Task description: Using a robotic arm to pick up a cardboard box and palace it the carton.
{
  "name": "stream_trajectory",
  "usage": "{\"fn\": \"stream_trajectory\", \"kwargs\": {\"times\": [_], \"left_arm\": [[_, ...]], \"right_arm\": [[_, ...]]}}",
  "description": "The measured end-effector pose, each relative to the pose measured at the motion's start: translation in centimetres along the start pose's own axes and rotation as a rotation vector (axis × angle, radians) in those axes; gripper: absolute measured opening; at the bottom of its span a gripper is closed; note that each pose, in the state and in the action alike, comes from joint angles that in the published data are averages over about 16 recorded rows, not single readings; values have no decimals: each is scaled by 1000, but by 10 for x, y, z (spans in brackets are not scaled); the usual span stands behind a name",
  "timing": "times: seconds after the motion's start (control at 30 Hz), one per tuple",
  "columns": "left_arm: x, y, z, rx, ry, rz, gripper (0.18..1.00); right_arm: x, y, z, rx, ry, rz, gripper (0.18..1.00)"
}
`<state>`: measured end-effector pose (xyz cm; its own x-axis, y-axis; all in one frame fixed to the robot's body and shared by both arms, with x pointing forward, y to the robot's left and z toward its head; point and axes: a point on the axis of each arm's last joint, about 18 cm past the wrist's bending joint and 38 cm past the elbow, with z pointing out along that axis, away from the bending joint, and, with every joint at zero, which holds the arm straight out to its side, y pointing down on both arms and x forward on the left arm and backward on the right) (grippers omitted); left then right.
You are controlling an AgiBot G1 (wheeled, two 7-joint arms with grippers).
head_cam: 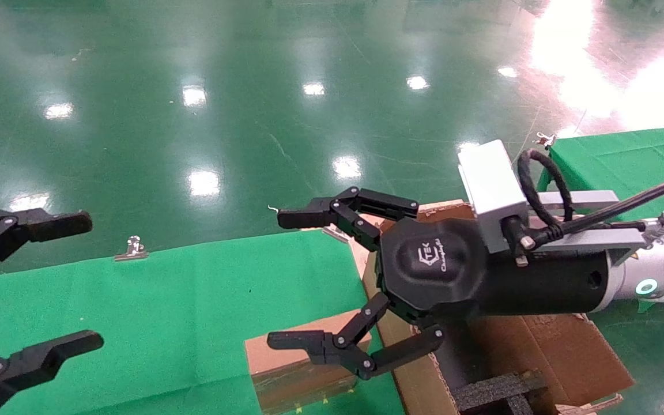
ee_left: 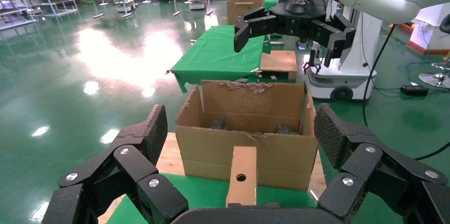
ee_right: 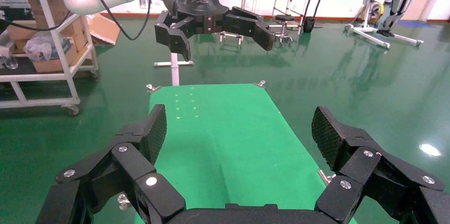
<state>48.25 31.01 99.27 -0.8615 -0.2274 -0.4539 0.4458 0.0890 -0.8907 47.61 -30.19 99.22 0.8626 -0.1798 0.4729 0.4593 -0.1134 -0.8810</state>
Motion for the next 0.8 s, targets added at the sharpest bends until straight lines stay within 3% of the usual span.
{"fn": "stream_trajectory", "kwargs": {"times": [0.8], "left_arm": [[0,0,0,0,0,0,1001]], "right_arm": [[0,0,0,0,0,0,1001]]}}
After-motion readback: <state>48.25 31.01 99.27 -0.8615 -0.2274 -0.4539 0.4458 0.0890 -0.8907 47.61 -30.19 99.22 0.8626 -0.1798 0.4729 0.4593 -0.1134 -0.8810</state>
